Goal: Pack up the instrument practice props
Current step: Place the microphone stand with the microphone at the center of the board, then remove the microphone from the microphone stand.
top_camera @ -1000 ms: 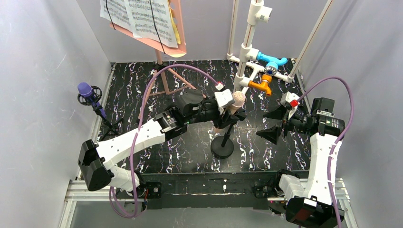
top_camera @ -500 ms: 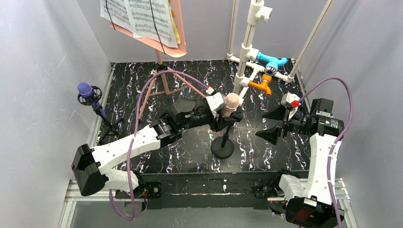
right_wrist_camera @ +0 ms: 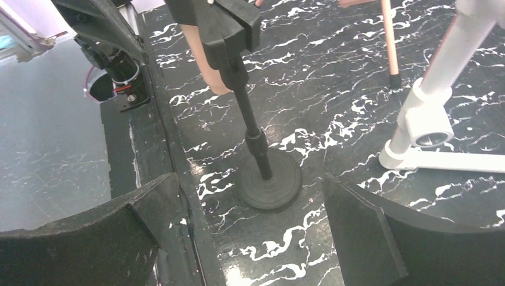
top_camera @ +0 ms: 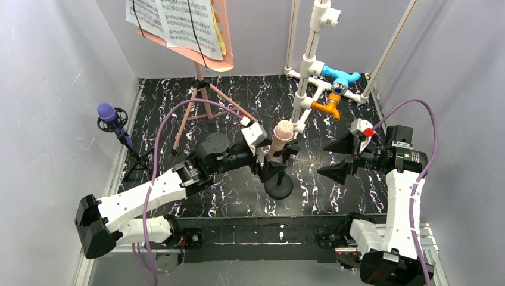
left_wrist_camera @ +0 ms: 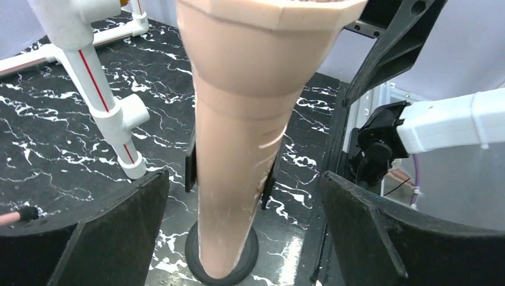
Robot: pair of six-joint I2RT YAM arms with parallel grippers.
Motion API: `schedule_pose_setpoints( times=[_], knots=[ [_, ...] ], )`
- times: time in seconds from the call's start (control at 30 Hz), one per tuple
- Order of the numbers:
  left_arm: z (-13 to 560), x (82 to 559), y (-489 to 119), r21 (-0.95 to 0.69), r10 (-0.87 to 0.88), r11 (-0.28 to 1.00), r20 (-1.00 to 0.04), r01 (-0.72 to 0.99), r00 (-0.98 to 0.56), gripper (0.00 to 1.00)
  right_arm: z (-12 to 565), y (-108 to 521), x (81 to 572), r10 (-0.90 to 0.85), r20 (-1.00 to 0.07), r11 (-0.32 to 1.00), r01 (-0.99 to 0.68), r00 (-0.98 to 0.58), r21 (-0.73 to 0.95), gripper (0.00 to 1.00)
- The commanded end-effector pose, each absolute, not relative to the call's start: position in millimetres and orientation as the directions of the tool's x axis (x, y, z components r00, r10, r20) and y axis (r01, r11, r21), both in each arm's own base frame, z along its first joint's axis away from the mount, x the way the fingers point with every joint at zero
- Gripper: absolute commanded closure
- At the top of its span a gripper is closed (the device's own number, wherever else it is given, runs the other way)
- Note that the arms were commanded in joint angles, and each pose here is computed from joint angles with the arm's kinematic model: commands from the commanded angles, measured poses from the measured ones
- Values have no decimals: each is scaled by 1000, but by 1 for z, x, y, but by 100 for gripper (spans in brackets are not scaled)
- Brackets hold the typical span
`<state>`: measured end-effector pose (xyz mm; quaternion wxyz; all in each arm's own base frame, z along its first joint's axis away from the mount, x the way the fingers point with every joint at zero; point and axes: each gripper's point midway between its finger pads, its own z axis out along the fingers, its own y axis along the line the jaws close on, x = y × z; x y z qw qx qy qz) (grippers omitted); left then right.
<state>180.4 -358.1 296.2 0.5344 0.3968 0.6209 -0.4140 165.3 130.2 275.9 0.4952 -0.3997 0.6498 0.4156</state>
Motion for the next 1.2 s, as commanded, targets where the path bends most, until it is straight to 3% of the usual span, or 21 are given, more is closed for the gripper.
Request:
schedule_pose_setpoints(
  times=[0.0, 0.5, 0.9, 1.17],
  knots=[
    [314, 173, -341, -126, -20, 374, -992, 919, -128, 2, 285, 142, 157, -77, -985, 261, -956, -154, 129, 0],
    [333, 145, -277, -208, -155, 424, -976, 881, -155, 2, 281, 170, 138, -183, -965, -31, -982, 188, -186, 0],
    [327, 140, -267, -234, -170, 430, -969, 872, -176, 2, 301, 176, 137, -98, -928, -53, -933, 359, -355, 0],
    [325, 139, -266, -242, -174, 432, -968, 869, -183, 2, 319, 178, 172, -125, -922, 6, -929, 367, -371, 0]
  ],
)
